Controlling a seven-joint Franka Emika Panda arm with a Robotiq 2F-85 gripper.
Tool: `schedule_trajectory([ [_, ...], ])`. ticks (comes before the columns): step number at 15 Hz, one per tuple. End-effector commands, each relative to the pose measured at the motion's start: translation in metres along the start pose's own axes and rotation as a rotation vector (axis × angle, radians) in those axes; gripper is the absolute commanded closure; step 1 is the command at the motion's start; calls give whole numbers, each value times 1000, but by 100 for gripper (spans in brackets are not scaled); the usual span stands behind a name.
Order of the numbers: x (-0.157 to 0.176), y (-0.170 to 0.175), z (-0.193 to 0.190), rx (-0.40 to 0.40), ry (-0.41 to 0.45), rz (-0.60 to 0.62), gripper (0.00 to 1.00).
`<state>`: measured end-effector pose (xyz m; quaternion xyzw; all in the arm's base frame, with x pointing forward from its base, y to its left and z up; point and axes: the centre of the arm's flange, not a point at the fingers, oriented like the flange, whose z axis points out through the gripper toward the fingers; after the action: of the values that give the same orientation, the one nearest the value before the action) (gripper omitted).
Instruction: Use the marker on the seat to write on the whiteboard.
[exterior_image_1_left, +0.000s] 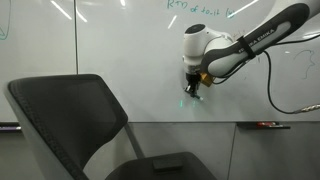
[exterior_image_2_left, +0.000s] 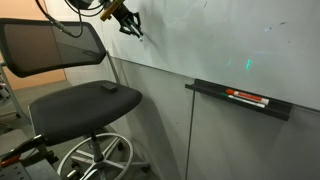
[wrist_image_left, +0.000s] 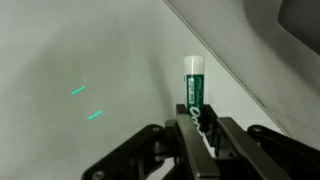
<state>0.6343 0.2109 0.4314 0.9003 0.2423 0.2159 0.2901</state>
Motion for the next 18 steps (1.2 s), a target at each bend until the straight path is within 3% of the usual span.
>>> schedule_trajectory([
  [1, 7, 18, -11, -35, -23, -14, 95],
  [9, 11, 17, -7, -56, -53, -20, 95],
  [18, 24, 28, -15, -111, 26, 16, 95],
])
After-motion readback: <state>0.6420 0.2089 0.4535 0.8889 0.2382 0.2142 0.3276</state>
